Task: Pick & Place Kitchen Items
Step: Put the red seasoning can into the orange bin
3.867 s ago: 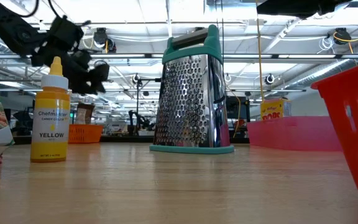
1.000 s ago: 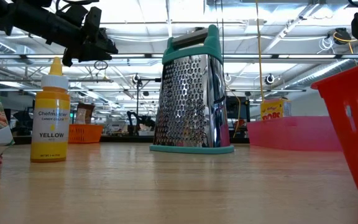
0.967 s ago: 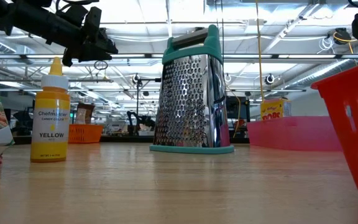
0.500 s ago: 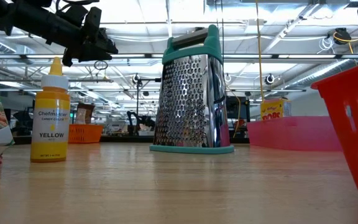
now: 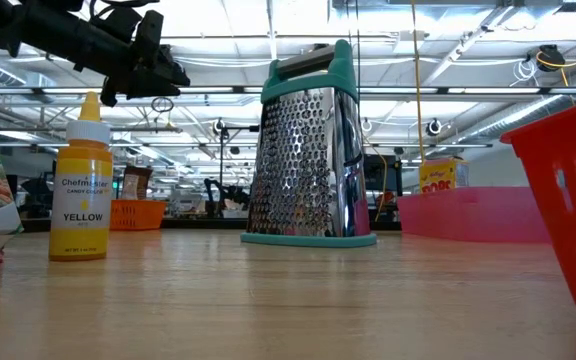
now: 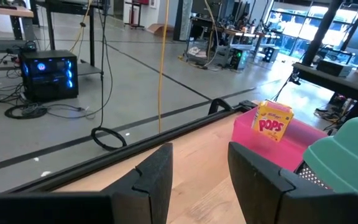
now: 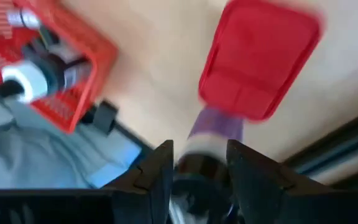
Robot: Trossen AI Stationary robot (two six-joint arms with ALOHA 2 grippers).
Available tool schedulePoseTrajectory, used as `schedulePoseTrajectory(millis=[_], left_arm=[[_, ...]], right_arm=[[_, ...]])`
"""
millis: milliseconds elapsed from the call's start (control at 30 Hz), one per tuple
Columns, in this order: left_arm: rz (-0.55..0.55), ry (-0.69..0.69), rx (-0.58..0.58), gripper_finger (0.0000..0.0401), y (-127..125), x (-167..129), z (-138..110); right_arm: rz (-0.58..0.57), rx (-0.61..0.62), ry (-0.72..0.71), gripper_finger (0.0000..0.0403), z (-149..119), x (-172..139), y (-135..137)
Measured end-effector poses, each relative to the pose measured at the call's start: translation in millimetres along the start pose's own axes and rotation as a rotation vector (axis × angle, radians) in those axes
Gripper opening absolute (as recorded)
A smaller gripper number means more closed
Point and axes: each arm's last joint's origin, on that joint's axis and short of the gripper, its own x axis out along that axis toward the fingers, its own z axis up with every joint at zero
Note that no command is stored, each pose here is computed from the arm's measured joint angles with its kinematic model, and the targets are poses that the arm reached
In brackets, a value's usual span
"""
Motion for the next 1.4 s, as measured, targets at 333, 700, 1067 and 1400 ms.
schedulePoseTrajectory(millis=[333, 700, 1067, 1400], left_arm=[[-0.002, 0.001, -0.005, 0.0157, 0, 0, 0], [-0.002, 0.001, -0.004, 0.0157, 0, 0, 0], [-0.002, 0.001, 0.0, 0.0157, 0, 0, 0], [0.0, 0.005, 0.004, 0.0157, 0, 0, -1]], right_arm=[[-0.078, -0.04, -0.122, 0.0122, 8, -2, -9], [-0.073, -0.177, -0.173, 0.0122, 14, -3, -7], [-0.092, -0.135, -0.196, 0.0221, 18, -4, -9], [-0.076, -0.081, -0.083, 0.0255, 24, 17, -18]])
